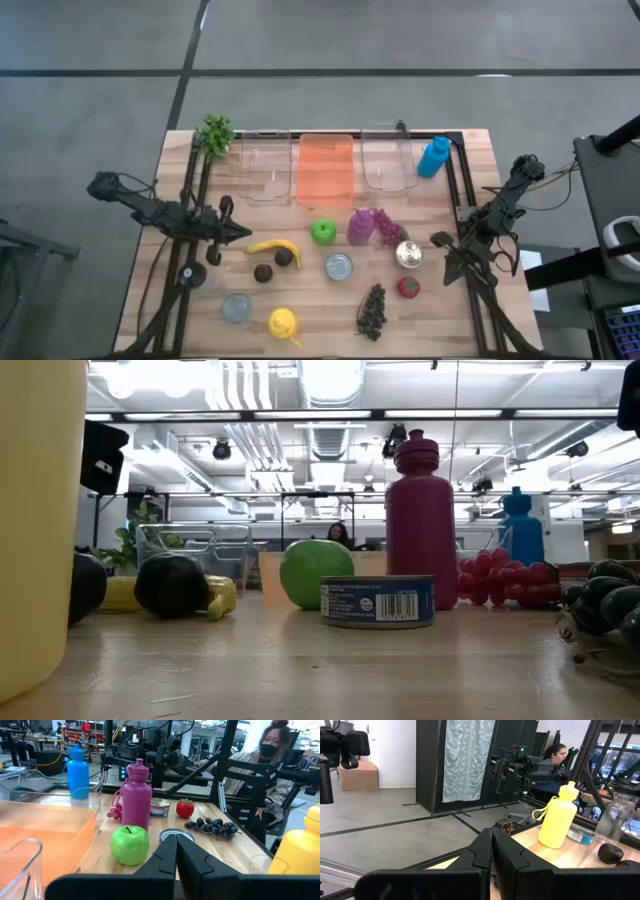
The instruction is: Pick & Place Food Item
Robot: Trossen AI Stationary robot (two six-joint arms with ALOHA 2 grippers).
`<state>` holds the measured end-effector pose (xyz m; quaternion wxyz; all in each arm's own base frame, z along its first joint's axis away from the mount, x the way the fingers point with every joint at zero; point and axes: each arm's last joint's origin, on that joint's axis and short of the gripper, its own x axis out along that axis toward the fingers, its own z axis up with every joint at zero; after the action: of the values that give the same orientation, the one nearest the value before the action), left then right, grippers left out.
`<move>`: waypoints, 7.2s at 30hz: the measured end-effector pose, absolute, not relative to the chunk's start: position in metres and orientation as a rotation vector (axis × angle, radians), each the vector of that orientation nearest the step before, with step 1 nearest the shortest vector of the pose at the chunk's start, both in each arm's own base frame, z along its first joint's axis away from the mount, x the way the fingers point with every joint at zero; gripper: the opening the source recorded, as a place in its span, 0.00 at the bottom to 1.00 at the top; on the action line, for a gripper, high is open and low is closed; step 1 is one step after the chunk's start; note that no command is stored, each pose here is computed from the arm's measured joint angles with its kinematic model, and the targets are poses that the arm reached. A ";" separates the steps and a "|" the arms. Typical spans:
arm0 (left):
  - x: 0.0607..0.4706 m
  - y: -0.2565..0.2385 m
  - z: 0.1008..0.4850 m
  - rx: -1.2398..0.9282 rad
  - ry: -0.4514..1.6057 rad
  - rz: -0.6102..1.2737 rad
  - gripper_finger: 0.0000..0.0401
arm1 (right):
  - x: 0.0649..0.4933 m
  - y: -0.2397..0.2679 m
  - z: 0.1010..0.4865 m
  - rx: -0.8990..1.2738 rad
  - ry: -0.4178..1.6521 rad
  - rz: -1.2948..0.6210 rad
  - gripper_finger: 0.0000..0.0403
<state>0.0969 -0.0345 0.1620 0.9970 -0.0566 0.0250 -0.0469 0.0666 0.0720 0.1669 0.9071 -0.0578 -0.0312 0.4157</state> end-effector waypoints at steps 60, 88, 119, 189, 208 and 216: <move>0.097 -0.035 0.162 -0.113 0.050 -0.094 0.03 | 0.064 0.058 0.211 -0.115 -0.522 0.475 0.02; 0.097 -0.035 0.162 -0.114 0.050 -0.094 0.03 | 0.068 0.050 0.211 -0.155 -0.452 0.172 0.02; 0.097 -0.035 0.162 -0.114 0.050 -0.094 0.03 | 0.057 0.028 0.259 -0.054 -0.372 -0.112 0.02; 0.097 -0.035 0.162 -0.114 0.050 -0.094 0.03 | 0.109 0.070 0.334 -0.058 0.024 -0.770 0.39; 0.097 -0.035 0.162 -0.113 0.050 -0.094 0.03 | 0.183 0.077 0.291 -0.088 0.045 -0.636 0.38; 0.097 -0.035 0.162 -0.113 0.050 -0.094 0.03 | 0.185 0.048 0.291 -0.040 0.273 -0.587 0.39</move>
<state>0.0969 -0.0346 0.1620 0.9970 -0.0567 0.0250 -0.0471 0.1847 0.0485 0.2910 0.9478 -0.0195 0.1343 -0.2885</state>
